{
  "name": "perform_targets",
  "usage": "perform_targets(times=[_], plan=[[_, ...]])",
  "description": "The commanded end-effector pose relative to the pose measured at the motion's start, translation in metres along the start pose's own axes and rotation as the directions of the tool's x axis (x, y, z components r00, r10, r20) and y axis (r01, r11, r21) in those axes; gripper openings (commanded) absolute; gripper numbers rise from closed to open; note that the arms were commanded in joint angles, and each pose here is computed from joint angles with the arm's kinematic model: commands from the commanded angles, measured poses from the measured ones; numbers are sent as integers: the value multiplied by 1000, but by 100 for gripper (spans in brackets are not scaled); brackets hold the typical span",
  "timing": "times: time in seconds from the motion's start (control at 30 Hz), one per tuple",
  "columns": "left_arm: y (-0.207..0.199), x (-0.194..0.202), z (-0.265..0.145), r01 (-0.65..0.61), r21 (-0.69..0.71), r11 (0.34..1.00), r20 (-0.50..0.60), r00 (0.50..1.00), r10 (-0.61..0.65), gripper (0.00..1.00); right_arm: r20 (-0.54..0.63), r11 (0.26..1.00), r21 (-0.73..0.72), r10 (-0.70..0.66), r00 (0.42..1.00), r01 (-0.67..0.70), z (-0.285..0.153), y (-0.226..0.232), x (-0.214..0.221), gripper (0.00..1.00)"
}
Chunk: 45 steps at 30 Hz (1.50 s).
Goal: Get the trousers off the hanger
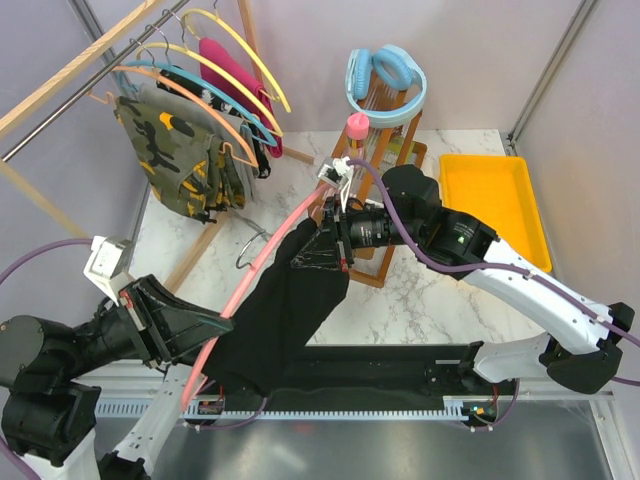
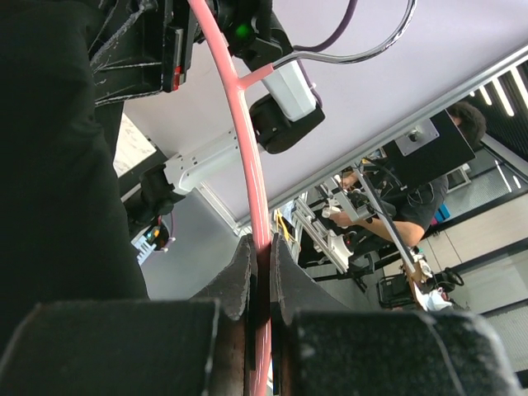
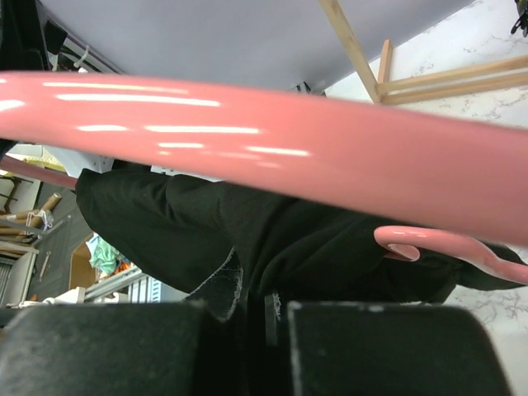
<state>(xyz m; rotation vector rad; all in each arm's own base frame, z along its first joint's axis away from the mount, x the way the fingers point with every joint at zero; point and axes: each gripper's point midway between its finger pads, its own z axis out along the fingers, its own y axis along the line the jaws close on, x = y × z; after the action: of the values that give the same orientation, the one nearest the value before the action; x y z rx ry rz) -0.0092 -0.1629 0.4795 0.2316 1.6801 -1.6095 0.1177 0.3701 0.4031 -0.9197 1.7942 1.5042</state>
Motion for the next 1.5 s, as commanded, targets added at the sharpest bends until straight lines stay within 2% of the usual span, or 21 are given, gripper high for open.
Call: perform_targets(times=[0.0, 0.03, 0.1, 0.17, 0.2, 0.3, 0.4, 0.5, 0.57, 0.63, 0.7, 0.73, 0.83, 0.87, 0.9, 1.0, 1.3, 1.37, 1.47], plan=[[24, -28, 11, -70, -89, 994, 107, 991, 80, 2, 33, 987, -128, -92, 995, 95, -14, 42, -17, 24], [26, -27, 12, -65, -89, 994, 98, 992, 74, 2, 31, 988, -120, -96, 995, 99, -13, 41, -18, 39], [25, -26, 12, -68, -81, 994, 88, 993, 75, 2, 35, 988, -112, -99, 994, 103, -14, 41, -20, 40], [23, -24, 12, -70, -68, 995, 75, 994, 75, 2, 30, 989, -108, -93, 995, 96, -11, 39, -21, 52], [20, -24, 12, -71, -62, 996, 76, 994, 76, 2, 30, 991, -100, -90, 995, 93, -11, 38, -21, 55], [13, -23, 12, -73, -30, 997, 68, 995, 75, 2, 16, 987, -134, -91, 996, 92, -6, 39, -17, 46], [6, -23, 11, -58, -3, 998, 67, 996, 58, 2, 7, 988, -141, -57, 998, 58, 6, 31, -14, 52], [-9, -21, 10, -67, 58, 996, 59, 996, 64, 2, -2, 991, -124, -58, 998, 58, 16, 21, -11, 51], [-15, -21, 7, -89, 77, 993, 63, 994, 84, 2, 6, 990, -128, -51, 999, 51, 17, 21, -13, 37], [-14, -21, 8, -87, 73, 994, 68, 994, 82, 2, 27, 990, -128, -49, 998, 52, 17, 24, -19, 6], [-9, -21, 9, -73, 65, 995, 64, 996, 69, 2, 36, 990, -127, -50, 998, 54, 16, 25, -22, 6], [-8, -21, 10, -76, 64, 995, 66, 995, 71, 2, 37, 990, -128, -49, 998, 53, 15, 26, -22, 0], [5, -24, 12, -108, 26, 994, 79, 991, 105, 2, 45, 986, -161, -44, 998, 50, 9, 39, -29, 0], [18, -20, 12, -79, -28, 997, 66, 995, 80, 2, 60, 981, -183, -51, 997, 61, 4, 48, -36, 0], [25, -23, 12, -130, -67, 989, 71, 988, 135, 2, 80, 978, -198, -47, 996, 62, 0, 57, -43, 0], [52, -35, 11, -139, -206, 969, 102, 981, 162, 2, 132, 972, -215, -69, 989, 97, -13, 75, -63, 0], [84, -48, 13, -68, -319, 945, 163, 979, 126, 2, 237, 974, -182, -86, 968, 131, -59, 89, -86, 0], [83, -47, 17, -60, -302, 951, 153, 982, 110, 2, 211, 978, -174, -80, 974, 118, -56, 83, -78, 0], [56, -44, 22, -83, -171, 982, 131, 986, 106, 2, 156, 988, -129, -66, 986, 87, -45, 60, -62, 0]])
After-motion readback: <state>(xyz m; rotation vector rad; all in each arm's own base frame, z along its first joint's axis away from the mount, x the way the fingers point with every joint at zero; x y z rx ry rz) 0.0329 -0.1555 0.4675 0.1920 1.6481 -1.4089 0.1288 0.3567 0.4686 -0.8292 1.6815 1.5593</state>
